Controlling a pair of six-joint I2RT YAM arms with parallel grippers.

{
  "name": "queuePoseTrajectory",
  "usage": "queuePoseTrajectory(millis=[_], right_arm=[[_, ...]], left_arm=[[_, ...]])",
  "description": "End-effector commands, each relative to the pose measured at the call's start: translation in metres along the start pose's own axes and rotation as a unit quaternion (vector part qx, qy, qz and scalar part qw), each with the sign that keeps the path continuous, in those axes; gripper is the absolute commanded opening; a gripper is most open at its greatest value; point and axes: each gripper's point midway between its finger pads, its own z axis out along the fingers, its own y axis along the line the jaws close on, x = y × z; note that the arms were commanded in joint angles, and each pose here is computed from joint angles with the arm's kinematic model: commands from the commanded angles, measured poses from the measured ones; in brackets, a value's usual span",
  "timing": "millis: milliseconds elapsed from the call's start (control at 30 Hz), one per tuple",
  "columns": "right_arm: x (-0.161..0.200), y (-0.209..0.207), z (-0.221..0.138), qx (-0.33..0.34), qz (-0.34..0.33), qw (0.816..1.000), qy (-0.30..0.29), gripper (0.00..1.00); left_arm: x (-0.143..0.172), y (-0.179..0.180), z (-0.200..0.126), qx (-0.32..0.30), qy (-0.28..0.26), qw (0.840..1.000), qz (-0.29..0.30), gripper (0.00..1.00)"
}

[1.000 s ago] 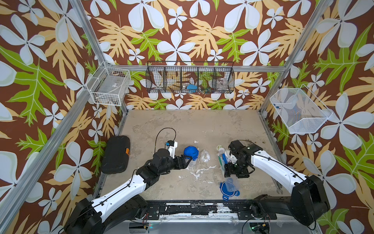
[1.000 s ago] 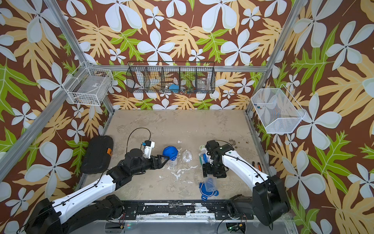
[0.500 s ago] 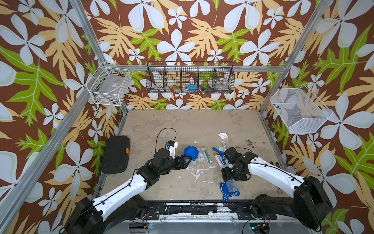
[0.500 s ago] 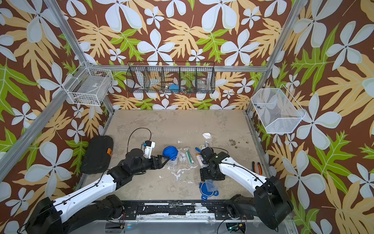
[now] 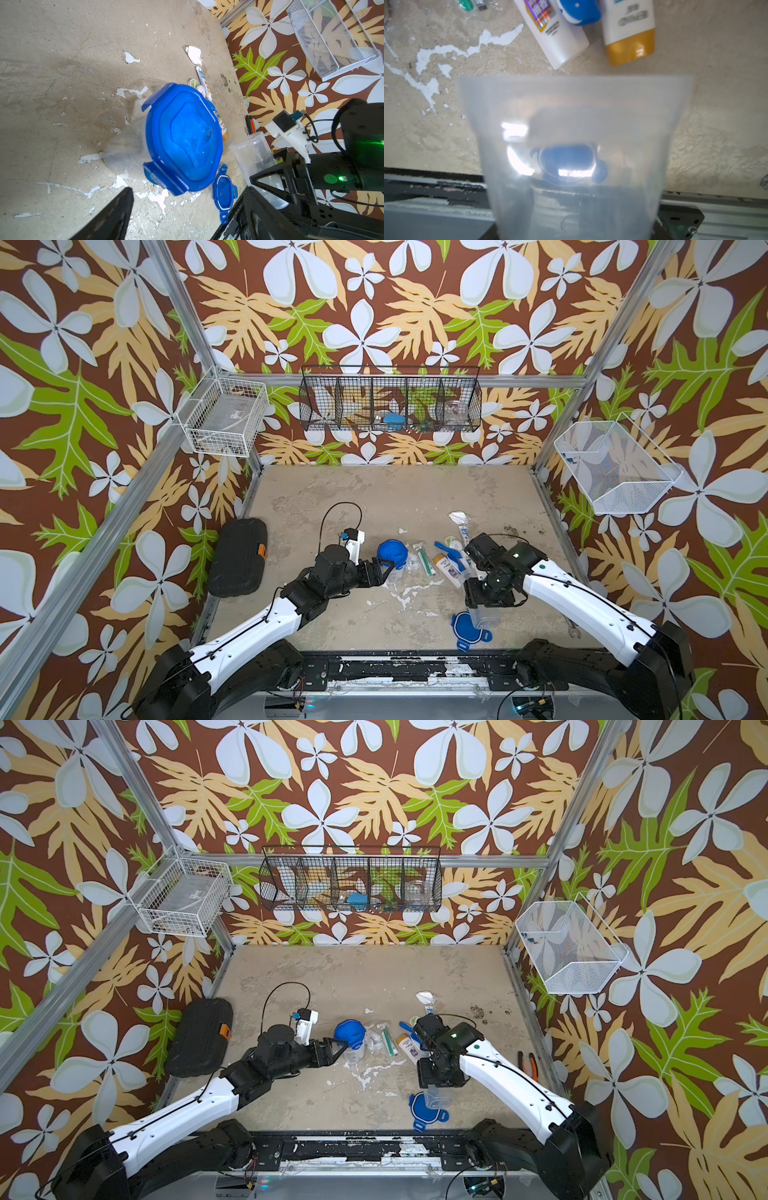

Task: Take out toiletry kits
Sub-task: Place the container at the center of the board.

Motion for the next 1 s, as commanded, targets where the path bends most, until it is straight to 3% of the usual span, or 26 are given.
queuePoseTrajectory(millis=[0,100,233,367,567,800,967], right_arm=[[0.029,-0.005,-0.005,0.0,0.004,0.998,0.061,0.65],[0.026,-0.003,-0.011,-0.005,0.003,0.998,0.057,0.64],[-0.025,0.035,-0.028,-0.07,-0.002,0.997,-0.016,0.66],[-0.091,0.095,-0.035,-0.162,-0.023,0.983,-0.087,0.65],[-0.164,0.162,-0.043,-0.286,-0.029,0.945,-0.156,0.66],[-0.231,0.164,-0.03,-0.264,-0.025,0.94,-0.213,0.66],[-0.249,0.182,-0.012,-0.279,-0.023,0.937,-0.209,0.65]], left_arm=[[-0.008,-0.008,-0.001,0.012,-0.012,1.0,0.005,0.86],[-0.011,-0.012,-0.003,0.016,-0.015,1.0,0.007,0.86],[-0.013,-0.013,-0.005,0.015,-0.02,1.0,0.006,0.86],[-0.021,-0.011,-0.012,-0.007,-0.033,0.999,0.008,0.86],[-0.026,-0.002,-0.02,-0.037,-0.044,0.998,-0.002,0.88],[-0.026,-0.007,-0.017,-0.031,-0.029,0.999,-0.014,0.86],[-0.027,-0.008,-0.014,-0.033,-0.022,0.999,-0.004,0.86]])
